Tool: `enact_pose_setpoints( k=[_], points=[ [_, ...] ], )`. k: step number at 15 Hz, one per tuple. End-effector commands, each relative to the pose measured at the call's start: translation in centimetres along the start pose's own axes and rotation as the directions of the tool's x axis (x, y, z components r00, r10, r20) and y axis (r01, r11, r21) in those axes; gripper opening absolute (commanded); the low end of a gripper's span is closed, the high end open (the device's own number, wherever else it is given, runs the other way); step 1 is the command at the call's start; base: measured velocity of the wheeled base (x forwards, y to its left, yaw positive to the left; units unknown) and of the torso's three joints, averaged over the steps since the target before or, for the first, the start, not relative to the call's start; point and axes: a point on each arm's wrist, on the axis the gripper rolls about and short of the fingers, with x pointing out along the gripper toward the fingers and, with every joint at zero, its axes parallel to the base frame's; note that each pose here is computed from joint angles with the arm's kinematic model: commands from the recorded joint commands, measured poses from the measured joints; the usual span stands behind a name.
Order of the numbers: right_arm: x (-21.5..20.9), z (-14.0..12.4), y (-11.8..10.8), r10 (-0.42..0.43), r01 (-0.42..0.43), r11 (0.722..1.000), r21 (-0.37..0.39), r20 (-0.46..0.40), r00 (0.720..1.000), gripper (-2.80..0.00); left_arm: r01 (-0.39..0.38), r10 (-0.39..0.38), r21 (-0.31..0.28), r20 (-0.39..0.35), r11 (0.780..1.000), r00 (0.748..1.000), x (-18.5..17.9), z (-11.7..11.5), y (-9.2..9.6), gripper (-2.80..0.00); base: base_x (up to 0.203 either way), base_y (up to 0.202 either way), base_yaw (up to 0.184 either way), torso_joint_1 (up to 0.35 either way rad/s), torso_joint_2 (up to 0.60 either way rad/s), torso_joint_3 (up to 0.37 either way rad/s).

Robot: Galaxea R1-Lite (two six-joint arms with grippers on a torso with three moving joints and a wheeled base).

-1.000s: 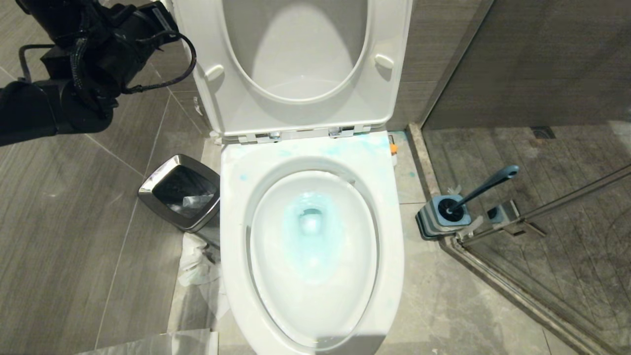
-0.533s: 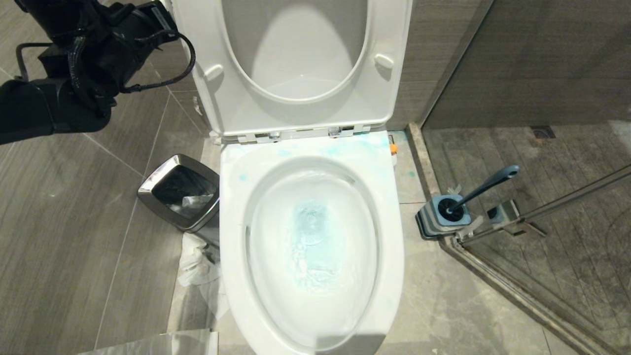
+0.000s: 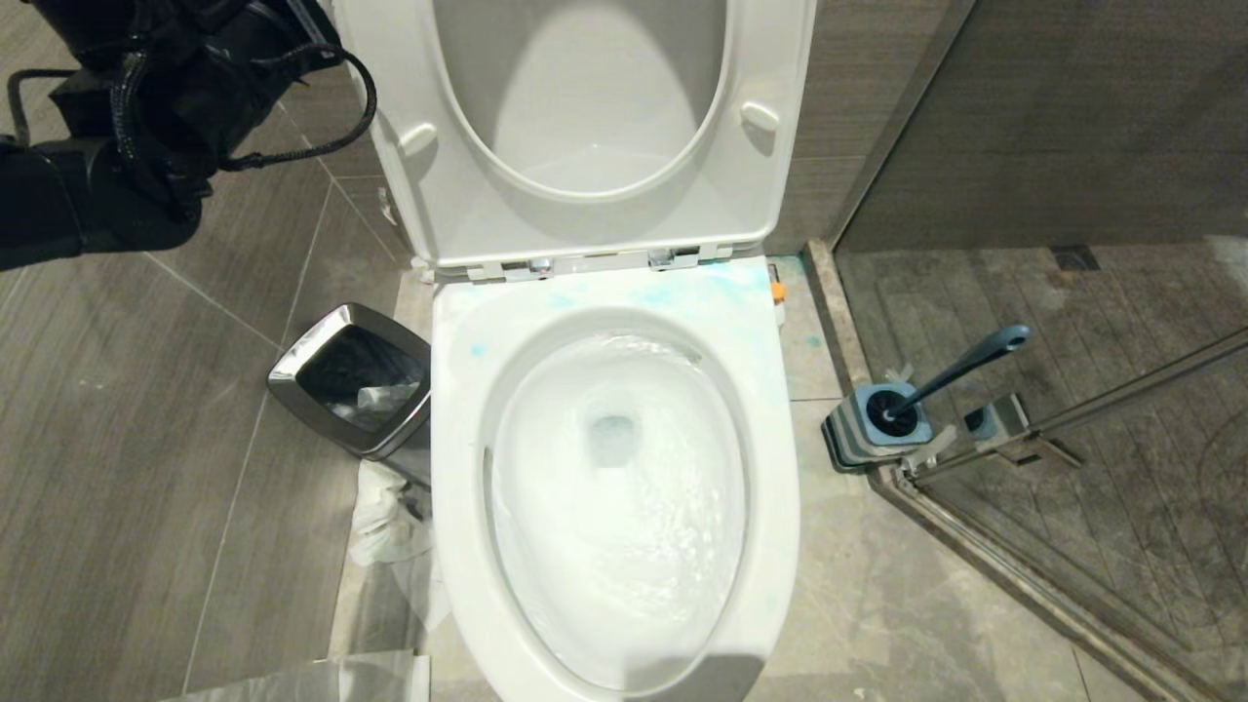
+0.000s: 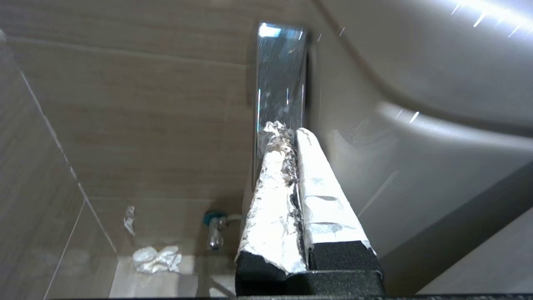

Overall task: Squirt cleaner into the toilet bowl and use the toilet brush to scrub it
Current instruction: Flush the toilet

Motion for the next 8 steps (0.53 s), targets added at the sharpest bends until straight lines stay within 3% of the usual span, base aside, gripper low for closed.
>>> enact_pose_setpoints(
  k=[1, 5, 7, 8],
  points=[
    [0.0, 0.0, 0.0, 0.0, 0.0, 1.0, -0.001, -0.001, 1.0, -2.8, 0.009, -0.009, 0.003, 0.094, 1.0, 0.996, -1.4, 4.6, -0.5, -2.8, 0.0, 0.0, 0.0, 0.0, 0.0, 0.0],
    [0.0, 0.0, 0.0, 0.002, -0.002, 1.0, -0.001, -0.001, 1.0, -2.8, 0.014, -0.02, 0.029, 0.235, 0.999, 0.972, -5.4, 12.9, -1.0, -2.8, 0.0, 0.0, 0.0, 0.0, 0.0, 0.0],
    [0.0, 0.0, 0.0, 0.0, 0.0, 1.0, -0.001, -0.001, 1.0, -2.8, -0.005, -0.007, 0.046, 0.257, 0.999, 0.966, -7.5, 16.0, -1.0, -2.8, 0.0, 0.0, 0.0, 0.0, 0.0, 0.0],
    [0.0, 0.0, 0.0, 0.001, -0.001, 1.0, -0.001, -0.001, 1.0, -2.8, -0.012, -0.001, 0.054, 0.231, 0.998, 0.973, -8.5, 17.1, -0.9, -2.8, 0.0, 0.0, 0.0, 0.0, 0.0, 0.0]
  ],
)
